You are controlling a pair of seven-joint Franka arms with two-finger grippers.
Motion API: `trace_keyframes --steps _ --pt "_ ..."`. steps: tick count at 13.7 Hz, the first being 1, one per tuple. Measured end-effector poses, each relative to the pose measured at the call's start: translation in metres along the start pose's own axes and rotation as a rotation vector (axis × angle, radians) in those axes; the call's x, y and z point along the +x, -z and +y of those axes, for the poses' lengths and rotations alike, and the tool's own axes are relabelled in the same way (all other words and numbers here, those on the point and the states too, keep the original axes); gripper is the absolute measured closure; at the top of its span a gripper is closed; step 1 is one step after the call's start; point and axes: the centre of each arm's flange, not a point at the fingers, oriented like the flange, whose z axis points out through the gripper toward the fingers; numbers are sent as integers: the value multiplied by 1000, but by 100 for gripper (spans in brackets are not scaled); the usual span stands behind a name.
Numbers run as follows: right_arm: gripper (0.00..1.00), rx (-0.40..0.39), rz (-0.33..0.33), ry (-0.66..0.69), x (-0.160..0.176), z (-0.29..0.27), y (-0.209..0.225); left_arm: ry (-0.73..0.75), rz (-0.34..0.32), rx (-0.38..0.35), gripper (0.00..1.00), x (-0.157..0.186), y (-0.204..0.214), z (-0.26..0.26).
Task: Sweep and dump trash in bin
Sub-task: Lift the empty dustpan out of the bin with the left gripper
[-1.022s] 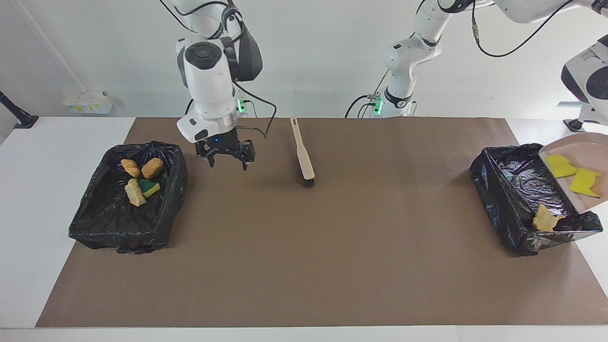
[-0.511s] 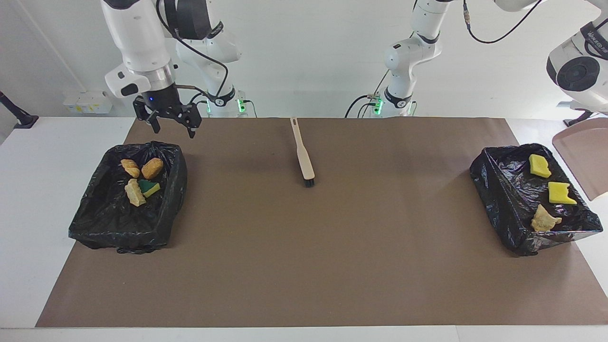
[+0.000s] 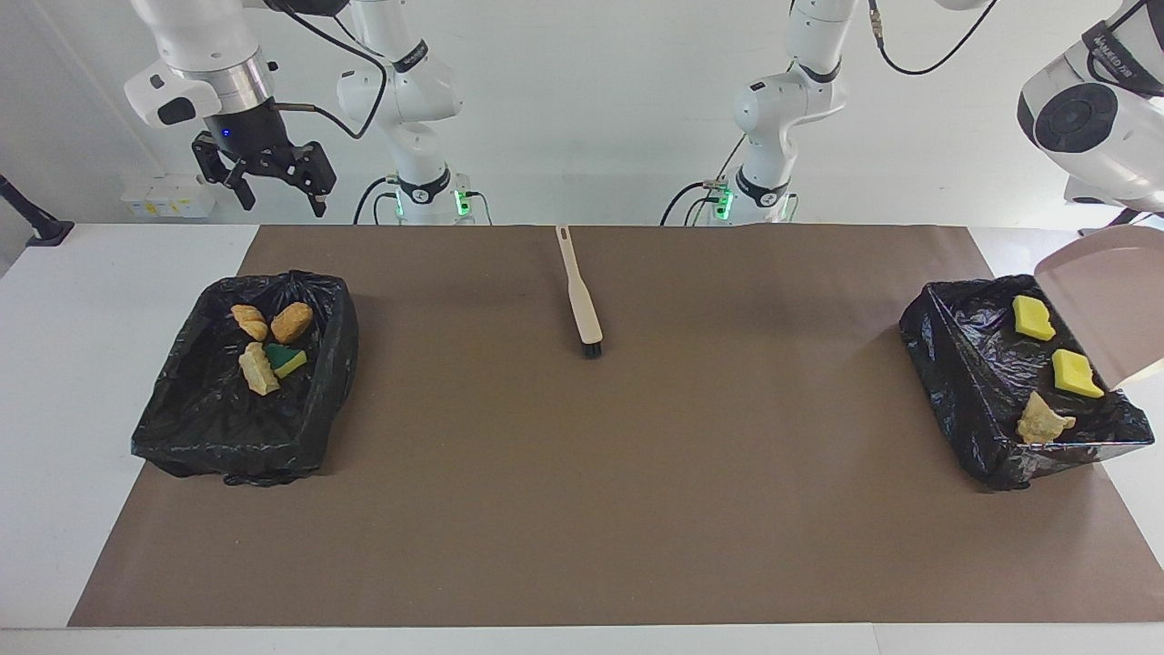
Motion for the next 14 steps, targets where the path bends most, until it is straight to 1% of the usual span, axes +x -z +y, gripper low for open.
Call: trace_keyframes --steps 3,5,8,10,11,14 --pt "0 27 -15 3 0 -4 -3 43 198 -23 69 28 17 -3" --pt "0 30 -19 2 0 -3 -3 69 338 -40 69 46 30 -5" --pt "0 32 -19 17 0 3 -3 107 535 -100 69 71 40 -2" --pt "0 32 -19 15 0 5 -4 163 628 -150 69 90 43 1" --pt "0 32 -19 15 0 5 -4 204 663 -180 69 102 47 1" --pt "0 33 -19 16 0 4 -3 350 728 -257 69 134 71 -2"
